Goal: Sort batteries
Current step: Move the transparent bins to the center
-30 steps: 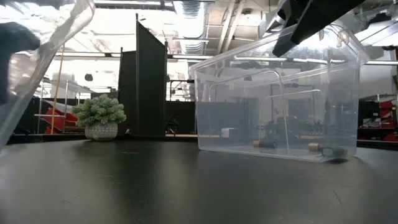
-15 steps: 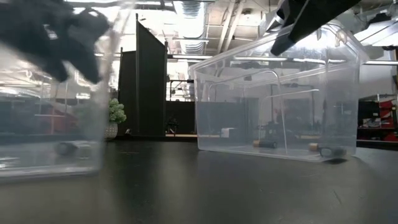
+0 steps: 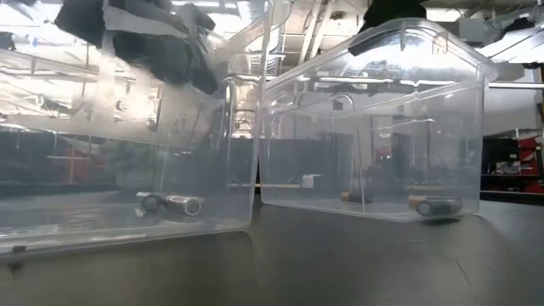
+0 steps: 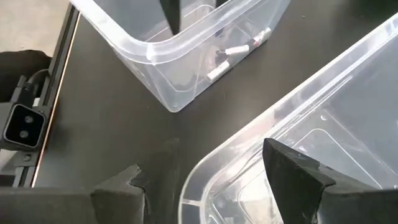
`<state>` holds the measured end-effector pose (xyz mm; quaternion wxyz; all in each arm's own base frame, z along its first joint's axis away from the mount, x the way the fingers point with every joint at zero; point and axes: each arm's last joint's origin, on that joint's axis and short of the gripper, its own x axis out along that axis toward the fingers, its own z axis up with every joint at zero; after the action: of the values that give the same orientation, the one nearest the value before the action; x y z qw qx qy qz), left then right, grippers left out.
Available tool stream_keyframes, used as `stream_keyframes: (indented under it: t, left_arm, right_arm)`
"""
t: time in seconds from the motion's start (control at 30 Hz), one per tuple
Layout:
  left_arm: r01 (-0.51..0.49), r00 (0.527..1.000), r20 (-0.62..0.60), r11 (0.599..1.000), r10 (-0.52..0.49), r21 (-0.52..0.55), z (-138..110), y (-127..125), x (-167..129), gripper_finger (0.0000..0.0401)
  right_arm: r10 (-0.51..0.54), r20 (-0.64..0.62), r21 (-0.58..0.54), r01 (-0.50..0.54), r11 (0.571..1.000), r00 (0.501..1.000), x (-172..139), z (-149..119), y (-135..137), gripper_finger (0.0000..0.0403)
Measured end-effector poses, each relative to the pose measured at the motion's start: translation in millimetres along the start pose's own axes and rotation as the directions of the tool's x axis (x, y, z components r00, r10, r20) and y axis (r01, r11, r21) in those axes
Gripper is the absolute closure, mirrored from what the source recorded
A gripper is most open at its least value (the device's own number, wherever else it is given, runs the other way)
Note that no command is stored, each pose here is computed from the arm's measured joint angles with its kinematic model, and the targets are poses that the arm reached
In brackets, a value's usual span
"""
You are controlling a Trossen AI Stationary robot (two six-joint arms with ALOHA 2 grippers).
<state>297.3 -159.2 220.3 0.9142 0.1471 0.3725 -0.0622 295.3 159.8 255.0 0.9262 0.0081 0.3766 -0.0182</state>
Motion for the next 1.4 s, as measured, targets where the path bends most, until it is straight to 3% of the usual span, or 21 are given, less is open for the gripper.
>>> stream_keyframes:
  t: [0.3, 0.67, 0.83, 1.13, 1.4]
  left_arm:
    - [0.017, 1.000, 0.007, 1.000, -0.017, 0.003, 15, -6, -12, 0.0189]
    - [-0.174, 0.985, -0.002, 0.985, 0.174, 0.023, 40, -14, -47, 0.0192]
    - [-0.189, 0.981, 0.045, 0.982, 0.189, -0.016, 53, -27, -67, 0.0193]
    - [-0.090, 0.996, 0.005, 0.986, 0.092, -0.138, 50, -69, -121, 0.0193]
    - [0.097, 0.990, -0.072, 0.948, -0.124, -0.302, 24, -115, -158, 0.0193]
  right_arm:
    - [-0.020, 0.009, -0.083, 0.021, 0.996, 1.000, 0, 0, 0, 0.0158]
    - [-0.056, 0.013, -0.167, 0.057, 0.984, 0.998, 0, 0, -2, 0.0158]
    - [-0.054, 0.011, -0.173, 0.055, 0.983, 0.998, 0, -1, -2, 0.0158]
    - [-0.047, -0.013, -0.197, 0.043, 0.979, 0.999, -4, -6, 5, 0.0158]
    - [-0.049, -0.017, -0.198, 0.045, 0.979, 0.999, -3, -7, 4, 0.0158]
